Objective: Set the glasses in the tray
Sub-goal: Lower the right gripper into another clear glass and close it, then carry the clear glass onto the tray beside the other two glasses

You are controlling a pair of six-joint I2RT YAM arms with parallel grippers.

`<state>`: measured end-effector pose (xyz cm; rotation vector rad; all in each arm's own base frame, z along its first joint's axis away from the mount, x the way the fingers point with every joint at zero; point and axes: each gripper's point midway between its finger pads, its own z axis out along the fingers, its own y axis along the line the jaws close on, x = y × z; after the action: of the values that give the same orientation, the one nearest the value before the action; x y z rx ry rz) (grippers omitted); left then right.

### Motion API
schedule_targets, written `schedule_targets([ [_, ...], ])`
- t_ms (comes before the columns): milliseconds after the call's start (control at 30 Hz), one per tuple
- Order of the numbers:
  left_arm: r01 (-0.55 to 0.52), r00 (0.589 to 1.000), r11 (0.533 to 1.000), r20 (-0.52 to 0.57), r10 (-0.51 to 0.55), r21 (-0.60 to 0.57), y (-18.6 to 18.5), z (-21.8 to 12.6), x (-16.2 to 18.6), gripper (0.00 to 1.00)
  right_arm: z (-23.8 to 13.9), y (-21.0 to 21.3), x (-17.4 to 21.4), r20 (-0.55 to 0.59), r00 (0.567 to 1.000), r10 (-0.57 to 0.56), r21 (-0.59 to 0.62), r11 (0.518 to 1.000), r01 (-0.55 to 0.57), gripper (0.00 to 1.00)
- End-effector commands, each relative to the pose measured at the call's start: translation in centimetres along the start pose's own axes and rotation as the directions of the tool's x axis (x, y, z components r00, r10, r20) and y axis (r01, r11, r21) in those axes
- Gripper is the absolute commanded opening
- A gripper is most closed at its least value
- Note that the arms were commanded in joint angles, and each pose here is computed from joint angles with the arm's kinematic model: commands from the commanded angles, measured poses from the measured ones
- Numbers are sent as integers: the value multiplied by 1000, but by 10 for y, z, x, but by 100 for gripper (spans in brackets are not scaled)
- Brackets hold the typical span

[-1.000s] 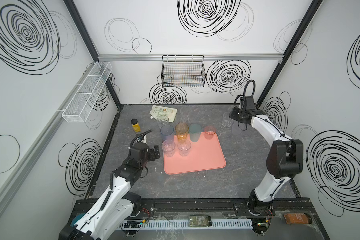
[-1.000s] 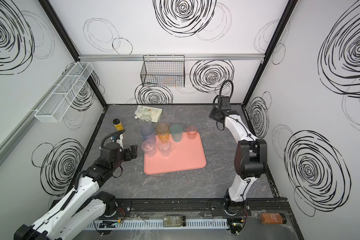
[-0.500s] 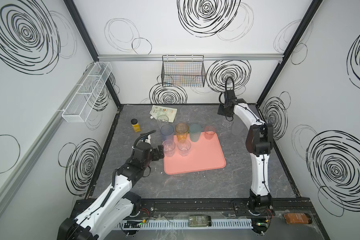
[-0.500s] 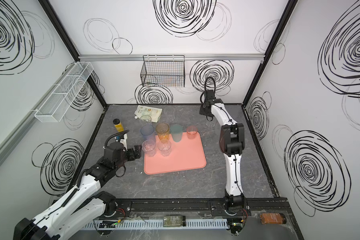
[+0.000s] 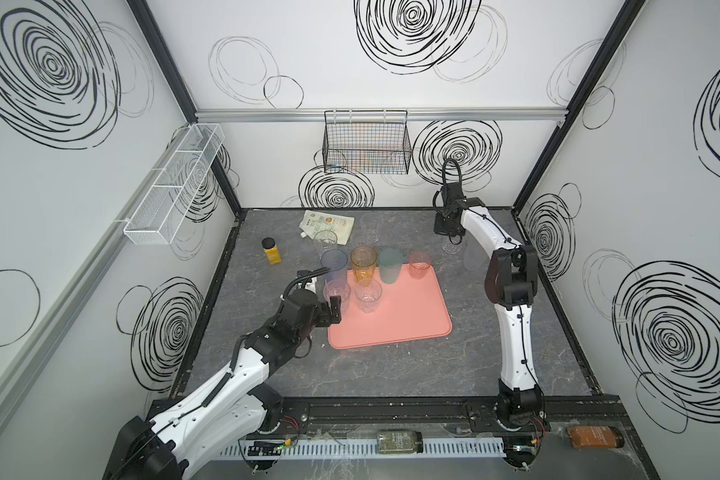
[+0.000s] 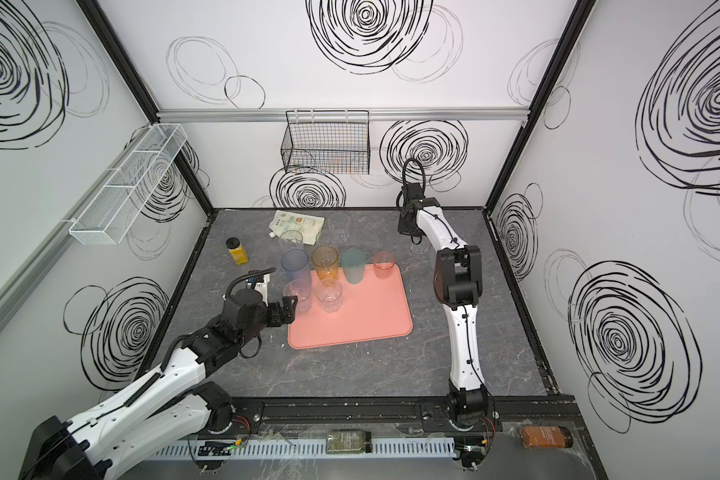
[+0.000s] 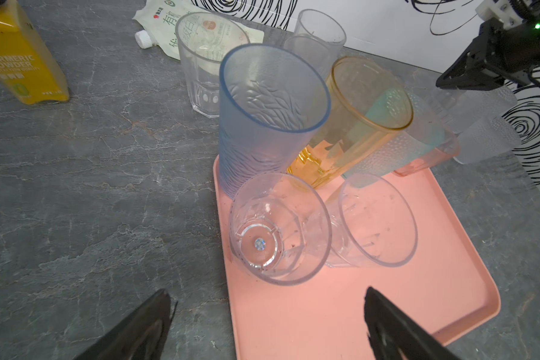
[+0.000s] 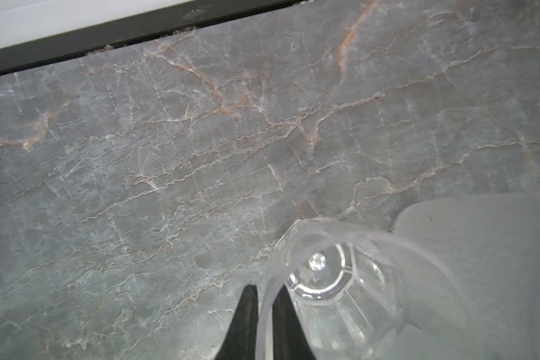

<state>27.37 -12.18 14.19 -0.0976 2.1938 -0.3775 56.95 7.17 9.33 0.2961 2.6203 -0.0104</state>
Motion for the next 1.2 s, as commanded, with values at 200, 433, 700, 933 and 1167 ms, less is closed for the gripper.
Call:
schedule_targets([
  [200, 13, 998, 1000, 60, -13, 3, -9, -8, -8, 99, -96, 29, -9, 114, 991, -64, -30, 997, 68, 2],
  [433, -11, 996, 1000, 90, 11, 5, -22, -23, -5, 99, -181, 41, 42, 191, 971, -143, -69, 985, 158, 0],
  [700, -29, 996, 999, 91, 26, 35, -40, -27, 12, 99, -226, 56, 134, 188, 945, -268, -121, 949, 293, 0],
  [933, -48, 996, 996, 78, 42, 77, -62, -28, 28, 99, -214, 105, 207, 164, 923, -349, -263, 886, 381, 0],
  [1167, -67, 997, 996, 45, 64, 66, -60, -23, 49, 100, -172, 129, 234, 61, 890, -453, -248, 856, 453, 1],
])
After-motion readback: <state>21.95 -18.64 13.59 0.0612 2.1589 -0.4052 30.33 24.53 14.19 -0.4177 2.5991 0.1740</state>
